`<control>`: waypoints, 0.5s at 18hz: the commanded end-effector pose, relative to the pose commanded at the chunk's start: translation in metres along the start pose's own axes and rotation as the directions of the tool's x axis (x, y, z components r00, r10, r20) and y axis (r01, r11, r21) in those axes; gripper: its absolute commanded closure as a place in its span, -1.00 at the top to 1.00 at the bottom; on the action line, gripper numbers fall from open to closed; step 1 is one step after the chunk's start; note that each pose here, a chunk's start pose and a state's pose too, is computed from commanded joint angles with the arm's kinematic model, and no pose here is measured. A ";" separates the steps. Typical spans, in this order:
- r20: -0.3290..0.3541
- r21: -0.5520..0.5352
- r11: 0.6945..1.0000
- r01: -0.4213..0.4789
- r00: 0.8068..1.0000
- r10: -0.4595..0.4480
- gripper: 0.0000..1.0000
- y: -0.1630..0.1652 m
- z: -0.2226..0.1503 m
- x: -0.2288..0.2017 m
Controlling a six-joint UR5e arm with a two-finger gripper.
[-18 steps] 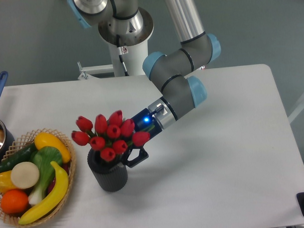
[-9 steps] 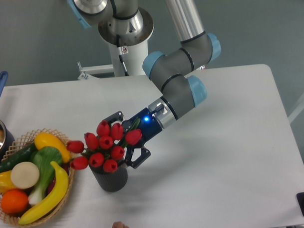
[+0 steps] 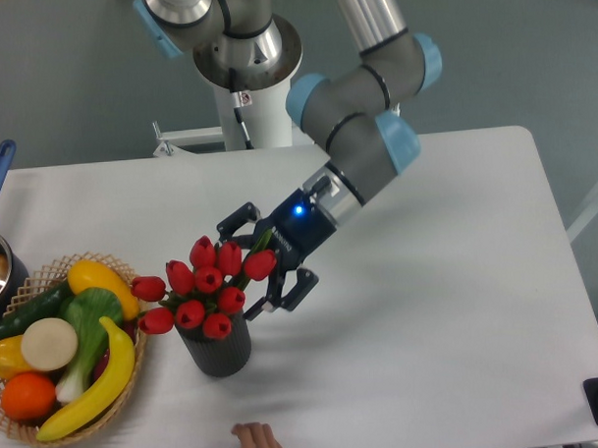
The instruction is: Insert the flowers into the vase
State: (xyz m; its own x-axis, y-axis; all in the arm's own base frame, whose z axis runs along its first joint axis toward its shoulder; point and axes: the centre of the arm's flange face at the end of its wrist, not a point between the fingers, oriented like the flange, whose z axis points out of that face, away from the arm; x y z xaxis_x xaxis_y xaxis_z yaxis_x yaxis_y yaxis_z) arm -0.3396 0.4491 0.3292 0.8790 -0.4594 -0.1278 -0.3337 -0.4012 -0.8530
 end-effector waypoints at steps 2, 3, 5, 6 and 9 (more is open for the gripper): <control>0.036 -0.129 0.991 -0.020 0.999 0.025 1.00 0.005 -0.017 0.009; 0.053 -0.169 0.985 -0.032 0.998 0.041 1.00 0.001 -0.025 0.011; 0.097 -0.240 0.969 -0.056 0.992 0.081 1.00 -0.013 -0.047 0.014; 0.129 -0.279 0.959 -0.051 0.987 0.091 1.00 -0.014 -0.063 0.014; 0.203 -0.350 0.936 -0.046 0.971 0.124 1.00 -0.023 -0.101 0.018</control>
State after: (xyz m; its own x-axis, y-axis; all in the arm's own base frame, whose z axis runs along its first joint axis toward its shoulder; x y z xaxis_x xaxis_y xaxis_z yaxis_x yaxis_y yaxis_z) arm -0.3507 0.3700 0.3980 0.8817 -0.3352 -0.3322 -0.4719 -0.6316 -0.6152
